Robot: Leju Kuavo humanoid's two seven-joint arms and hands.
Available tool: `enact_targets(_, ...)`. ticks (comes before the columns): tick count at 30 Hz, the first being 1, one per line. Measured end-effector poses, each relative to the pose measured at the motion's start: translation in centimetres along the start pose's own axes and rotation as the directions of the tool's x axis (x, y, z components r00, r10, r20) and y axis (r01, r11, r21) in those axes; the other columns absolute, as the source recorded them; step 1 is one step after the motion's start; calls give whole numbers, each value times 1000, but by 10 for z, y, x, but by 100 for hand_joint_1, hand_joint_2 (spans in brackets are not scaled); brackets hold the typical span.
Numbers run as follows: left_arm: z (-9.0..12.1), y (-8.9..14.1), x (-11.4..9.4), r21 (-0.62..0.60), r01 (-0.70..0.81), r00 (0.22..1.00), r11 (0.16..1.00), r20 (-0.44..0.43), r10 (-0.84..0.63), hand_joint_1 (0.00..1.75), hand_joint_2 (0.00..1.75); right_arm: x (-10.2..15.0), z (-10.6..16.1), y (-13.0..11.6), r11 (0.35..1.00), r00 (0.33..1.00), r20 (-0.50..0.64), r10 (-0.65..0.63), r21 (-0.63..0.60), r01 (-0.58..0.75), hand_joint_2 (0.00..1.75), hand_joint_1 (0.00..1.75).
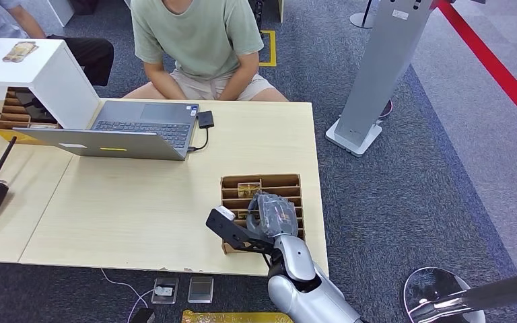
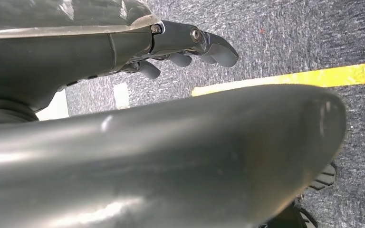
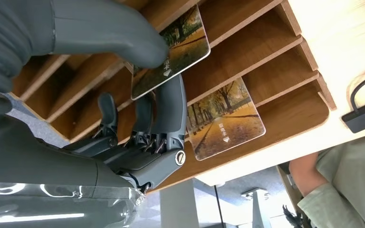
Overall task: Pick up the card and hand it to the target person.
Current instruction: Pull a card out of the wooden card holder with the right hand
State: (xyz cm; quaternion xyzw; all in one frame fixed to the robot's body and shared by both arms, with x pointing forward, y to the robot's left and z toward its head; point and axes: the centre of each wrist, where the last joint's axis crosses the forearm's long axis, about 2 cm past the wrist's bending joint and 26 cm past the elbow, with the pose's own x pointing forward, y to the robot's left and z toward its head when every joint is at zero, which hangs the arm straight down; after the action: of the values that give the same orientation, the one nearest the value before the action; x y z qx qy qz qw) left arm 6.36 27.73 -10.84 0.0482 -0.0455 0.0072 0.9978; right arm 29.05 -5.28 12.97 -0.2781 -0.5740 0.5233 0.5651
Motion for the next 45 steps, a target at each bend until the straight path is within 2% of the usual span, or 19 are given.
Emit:
enact_targets(5,0,0,0,-3,0,1000,1000,0,0,0,0,0,0,0,1000,1000,-1,1,1,-1,175,111)
enact_targets(10,0,0,0,-2,0,1000,1000,2,0,0,0,0,0,0,1000,1000,-2,1,2,-1,175,131)
enact_targets(19,0,0,0,6,-16,1000,1000,5,16,0,0,0,0,0,1000,1000,5,1,2,-1,175,151)
enact_targets(36,0,1,0,18,-36,999,999,-1,36,0,0,1,4,-1,999,1000,26,-7,-39,8,175,152)
enact_targets(41,0,1,-1,19,-45,999,999,-5,45,0,0,5,9,-13,994,997,69,-29,-102,36,175,152)
enact_targets(45,0,1,-1,23,-55,998,998,-9,55,0,0,9,15,-30,976,989,137,-63,-200,89,175,152)
